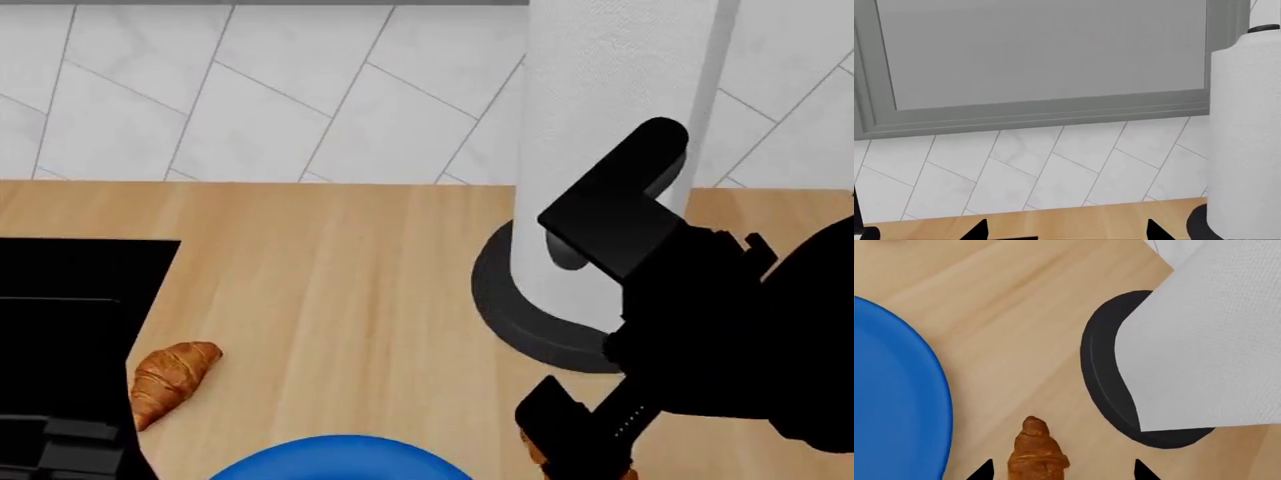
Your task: Place the pastries on the plates.
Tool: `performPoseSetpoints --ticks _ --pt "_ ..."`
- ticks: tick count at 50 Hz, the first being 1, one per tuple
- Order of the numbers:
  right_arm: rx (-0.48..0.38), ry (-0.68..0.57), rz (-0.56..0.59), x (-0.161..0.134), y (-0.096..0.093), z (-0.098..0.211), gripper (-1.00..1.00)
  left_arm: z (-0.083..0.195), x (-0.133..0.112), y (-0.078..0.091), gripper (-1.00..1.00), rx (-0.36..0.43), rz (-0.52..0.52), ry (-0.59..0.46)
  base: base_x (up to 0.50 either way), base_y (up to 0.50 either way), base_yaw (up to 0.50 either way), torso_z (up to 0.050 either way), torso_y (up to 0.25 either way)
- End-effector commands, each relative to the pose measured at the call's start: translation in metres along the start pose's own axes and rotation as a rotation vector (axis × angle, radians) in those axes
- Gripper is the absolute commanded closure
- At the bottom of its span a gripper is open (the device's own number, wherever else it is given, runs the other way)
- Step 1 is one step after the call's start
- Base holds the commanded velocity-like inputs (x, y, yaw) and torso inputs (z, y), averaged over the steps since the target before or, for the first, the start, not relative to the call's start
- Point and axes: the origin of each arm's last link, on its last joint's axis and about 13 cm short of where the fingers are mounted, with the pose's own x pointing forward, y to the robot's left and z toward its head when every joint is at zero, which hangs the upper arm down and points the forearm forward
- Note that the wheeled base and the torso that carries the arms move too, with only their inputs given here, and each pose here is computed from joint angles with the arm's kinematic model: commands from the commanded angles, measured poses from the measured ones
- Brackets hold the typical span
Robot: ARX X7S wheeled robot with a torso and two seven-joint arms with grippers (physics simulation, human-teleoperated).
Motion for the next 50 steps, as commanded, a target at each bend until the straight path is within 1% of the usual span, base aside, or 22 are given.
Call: performPoseSetpoints --ticks 1,6,9,10,21,33,36,40,50 --pt "0.004 0.042 0.029 0.015 0.007 -0.014 -1.0 0.0 -0.002 0.0 -1.0 -0.001 -0.004 0.0 0.0 0.0 0.0 0.0 0.0" --pt "0.007 0.055 0.028 0.017 0.007 -0.018 -1.0 0.0 -0.003 0.0 -1.0 0.0 -0.006 0.002 0.0 0.0 0.0 0.0 0.0" --pt "0.029 0.055 0.06 0.021 0.008 -0.022 -1.0 0.0 -0.003 0.0 -1.0 -0.001 -0.005 0.001 0.0 0.0 0.0 0.0 0.0" --pt "0.014 0.083 0.039 0.023 0.008 -0.024 -1.0 0.0 -0.002 0.0 -1.0 0.0 -0.004 0.001 0.0 0.0 0.0 0.0 0.0" --pt "0.044 0.084 0.045 0.032 0.006 -0.028 -1.0 0.0 -0.002 0.001 -1.0 0.003 -0.001 -0.001 0.0 0.0 0.0 0.0 0.0" --pt "0.051 0.097 0.045 0.042 0.004 -0.03 -1.0 -0.002 -0.001 0.0 -1.0 -0.001 -0.007 0.006 0.0 0.0 0.0 0.0 0.0" --pt "0.04 0.127 0.045 0.048 0.005 -0.034 -1.0 -0.003 -0.001 0.0 -1.0 0.001 -0.008 0.007 0.0 0.0 0.0 0.0 0.0" --pt "0.048 0.137 0.044 0.052 0.004 -0.037 -1.0 -0.003 -0.002 0.0 -1.0 0.0 -0.008 0.008 0.0 0.0 0.0 0.0 0.0" --pt "0.039 0.145 0.069 0.058 0.01 -0.039 -1.0 -0.004 -0.002 0.0 -1.0 -0.002 -0.007 0.01 0.0 0.0 0.0 0.0 0.0"
